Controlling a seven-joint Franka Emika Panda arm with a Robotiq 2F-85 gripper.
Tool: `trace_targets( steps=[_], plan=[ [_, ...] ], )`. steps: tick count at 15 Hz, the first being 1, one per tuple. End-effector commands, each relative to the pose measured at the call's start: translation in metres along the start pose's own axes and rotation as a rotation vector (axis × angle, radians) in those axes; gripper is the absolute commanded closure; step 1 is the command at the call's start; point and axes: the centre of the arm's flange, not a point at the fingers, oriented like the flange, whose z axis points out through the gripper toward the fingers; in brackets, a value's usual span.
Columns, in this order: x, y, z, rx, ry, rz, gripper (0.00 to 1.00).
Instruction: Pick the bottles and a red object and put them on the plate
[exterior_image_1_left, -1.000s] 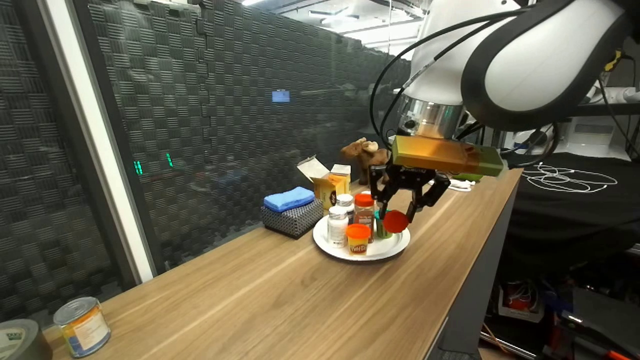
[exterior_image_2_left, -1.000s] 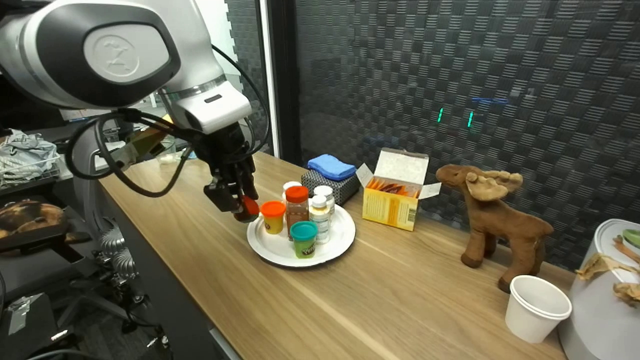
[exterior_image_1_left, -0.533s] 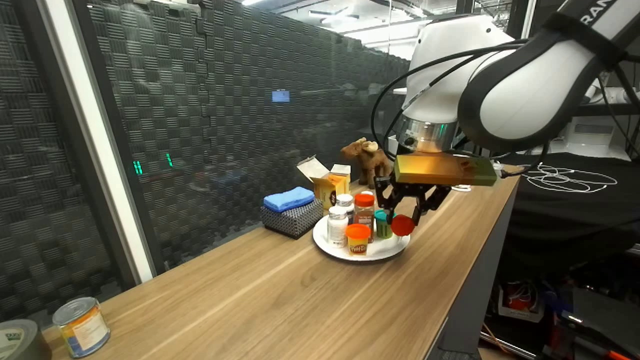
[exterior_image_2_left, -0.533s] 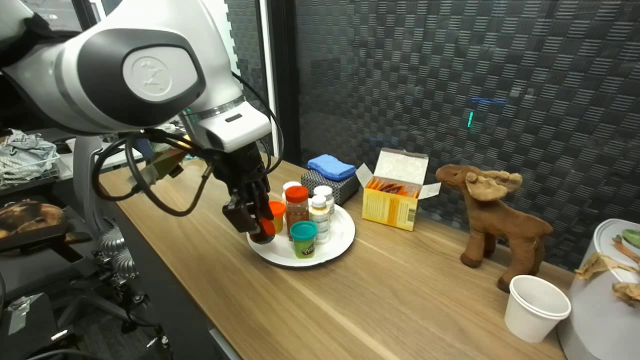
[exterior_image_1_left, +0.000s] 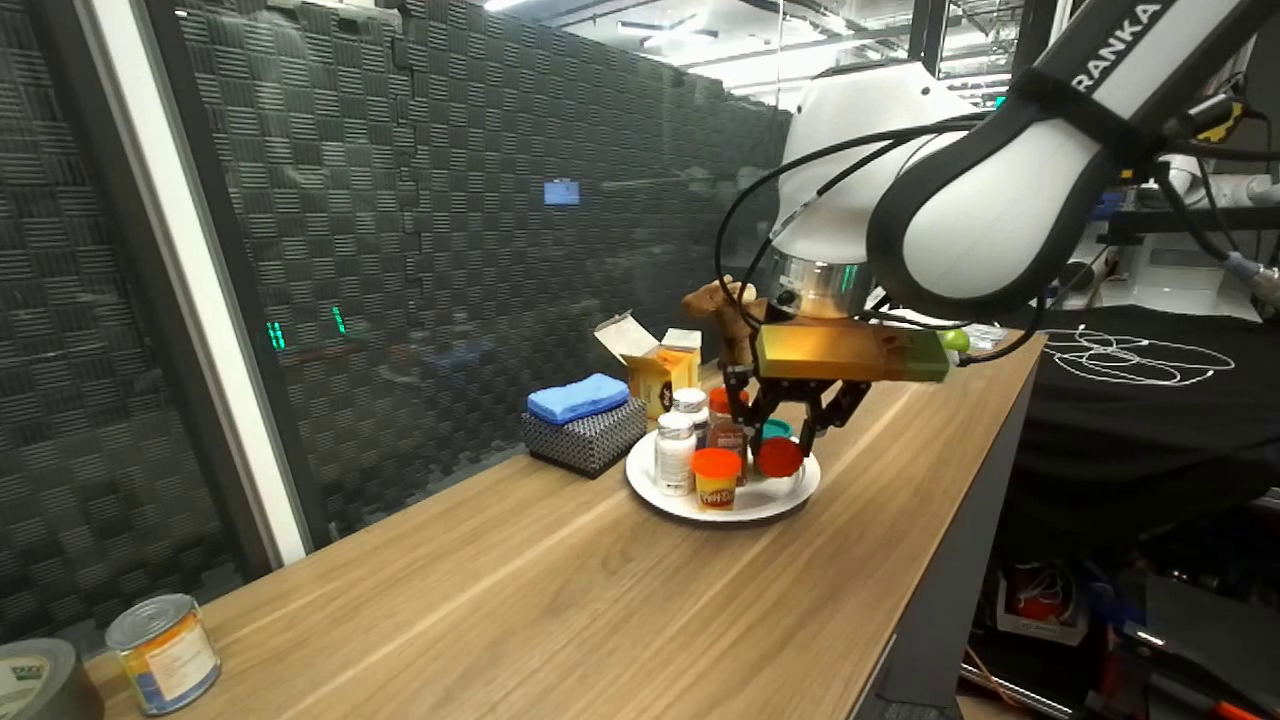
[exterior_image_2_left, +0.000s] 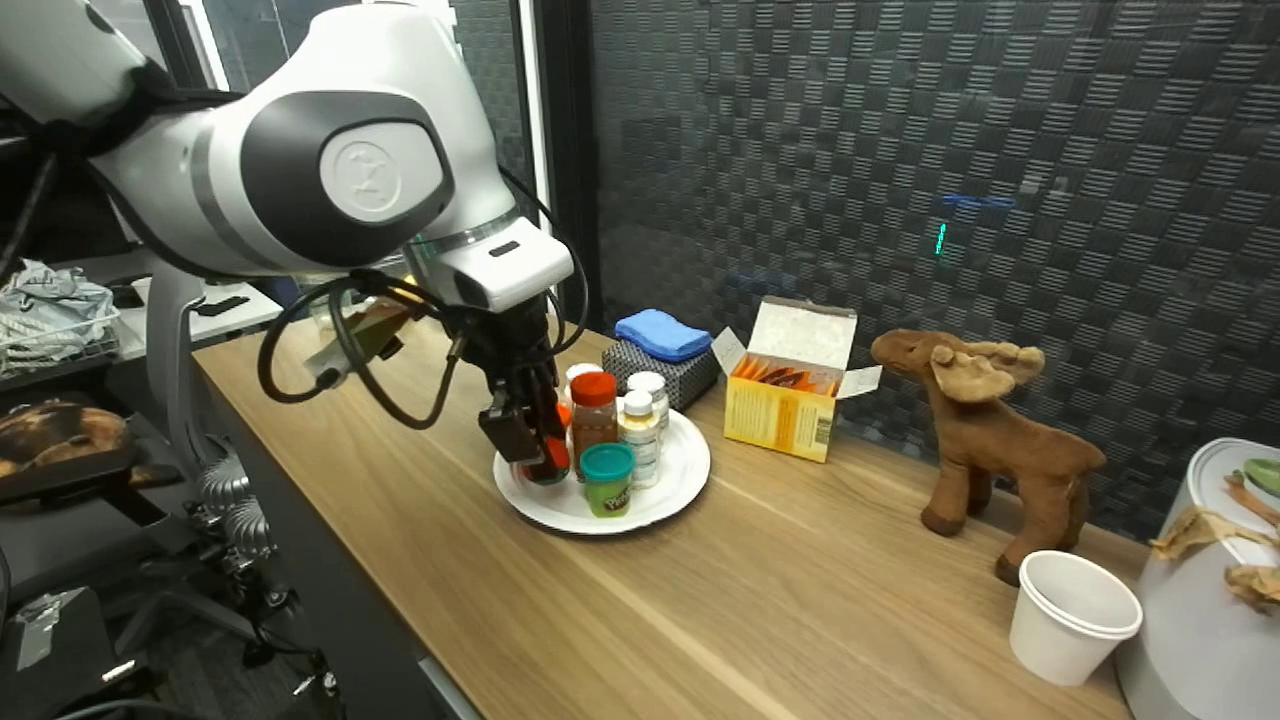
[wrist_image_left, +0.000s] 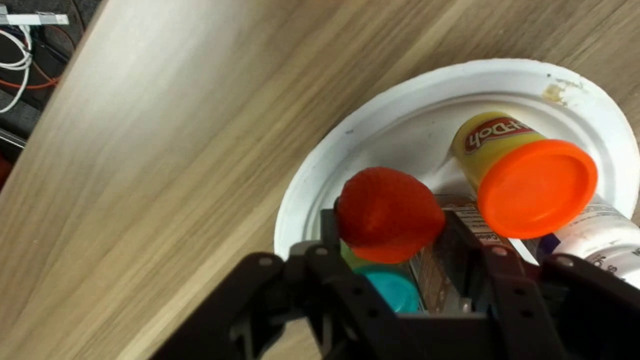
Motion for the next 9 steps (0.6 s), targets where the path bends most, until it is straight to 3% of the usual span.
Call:
trace_targets(
  steps=[1,2,3,6,9],
  plan=[
    [0.018,-0.017,0.009,0.008,0.007,-0.009,0.73],
    [0.020,-0.019,0.011,0.007,0.002,-0.014,0.23],
    [0.021,-0.020,0.013,0.010,-0.005,-0.016,0.23],
    [0.022,-0.018,0.007,0.023,-0.007,-0.028,0.01],
    [0.023,-0.009,-0.014,0.043,-0.014,-0.028,0.00]
  ],
)
